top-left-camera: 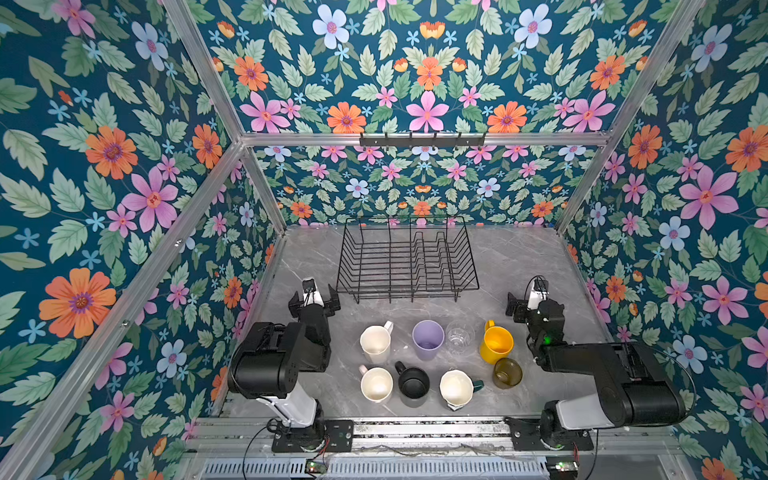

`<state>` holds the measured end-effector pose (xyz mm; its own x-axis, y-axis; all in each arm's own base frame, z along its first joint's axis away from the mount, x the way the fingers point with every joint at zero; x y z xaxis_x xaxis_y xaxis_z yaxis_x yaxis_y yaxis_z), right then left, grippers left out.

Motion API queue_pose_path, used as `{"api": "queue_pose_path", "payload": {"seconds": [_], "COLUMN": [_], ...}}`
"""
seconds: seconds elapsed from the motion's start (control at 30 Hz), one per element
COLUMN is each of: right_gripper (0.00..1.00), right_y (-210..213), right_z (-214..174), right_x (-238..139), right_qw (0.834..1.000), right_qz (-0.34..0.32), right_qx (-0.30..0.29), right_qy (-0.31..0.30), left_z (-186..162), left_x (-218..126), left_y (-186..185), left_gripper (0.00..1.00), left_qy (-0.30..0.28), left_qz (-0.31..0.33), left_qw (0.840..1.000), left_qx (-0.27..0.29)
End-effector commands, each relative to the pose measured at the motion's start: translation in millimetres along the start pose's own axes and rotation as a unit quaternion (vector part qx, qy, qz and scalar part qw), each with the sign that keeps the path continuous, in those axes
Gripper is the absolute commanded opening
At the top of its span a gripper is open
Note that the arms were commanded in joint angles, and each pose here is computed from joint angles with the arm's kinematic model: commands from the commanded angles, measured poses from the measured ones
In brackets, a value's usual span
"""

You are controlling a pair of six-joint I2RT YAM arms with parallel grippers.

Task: Load the cups into the dish rack

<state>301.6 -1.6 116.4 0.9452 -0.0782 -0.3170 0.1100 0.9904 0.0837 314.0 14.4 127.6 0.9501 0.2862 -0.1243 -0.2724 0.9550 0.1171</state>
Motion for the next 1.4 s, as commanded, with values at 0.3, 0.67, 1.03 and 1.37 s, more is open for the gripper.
{"api": "queue_pose_path", "payload": {"seconds": [0.3, 0.67, 1.03, 1.37], "right_gripper": [0.99, 0.99, 0.99, 0.99], "right_y": [0.7, 0.7, 0.8, -3.2], "right_z": [5.5, 5.4, 5.9, 50.6], "right_x": [0.5, 0.5, 0.5, -15.4], "right_qw": [1.000, 1.000, 1.000, 0.997], "right_qz": [0.000, 0.000, 0.000, -0.049], "right_qx": [-0.001, 0.000, 0.000, 0.038], "right_qy": [-0.013, -0.013, -0.014, 0.049], "left_z": [-0.3, -0.2, 0.0, 20.8], "left_x": [0.0, -0.1, 0.3, -20.6], "left_y": [0.0, -0.5, -0.1, 12.6], "left_gripper": [1.00, 1.00, 1.00, 1.00], "left_qy": [0.002, 0.001, 0.001, -0.025], "left_qz": [-0.009, -0.010, -0.009, 0.071], "left_qw": [1.000, 1.000, 1.000, 0.997], "left_qx": [-0.002, -0.003, -0.003, -0.015]}}
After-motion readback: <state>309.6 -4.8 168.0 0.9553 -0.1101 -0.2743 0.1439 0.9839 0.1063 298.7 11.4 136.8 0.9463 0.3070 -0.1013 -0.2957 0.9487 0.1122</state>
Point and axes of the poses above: each gripper's point midway between its finger pads, its own x axis out along the fingers, its own y axis along the line the jaws close on, z = x × y, the point moved 7 cm from there along -x, back along the fingers, and after that the axes turned 4 degrees about x, right-handed, at the moved point
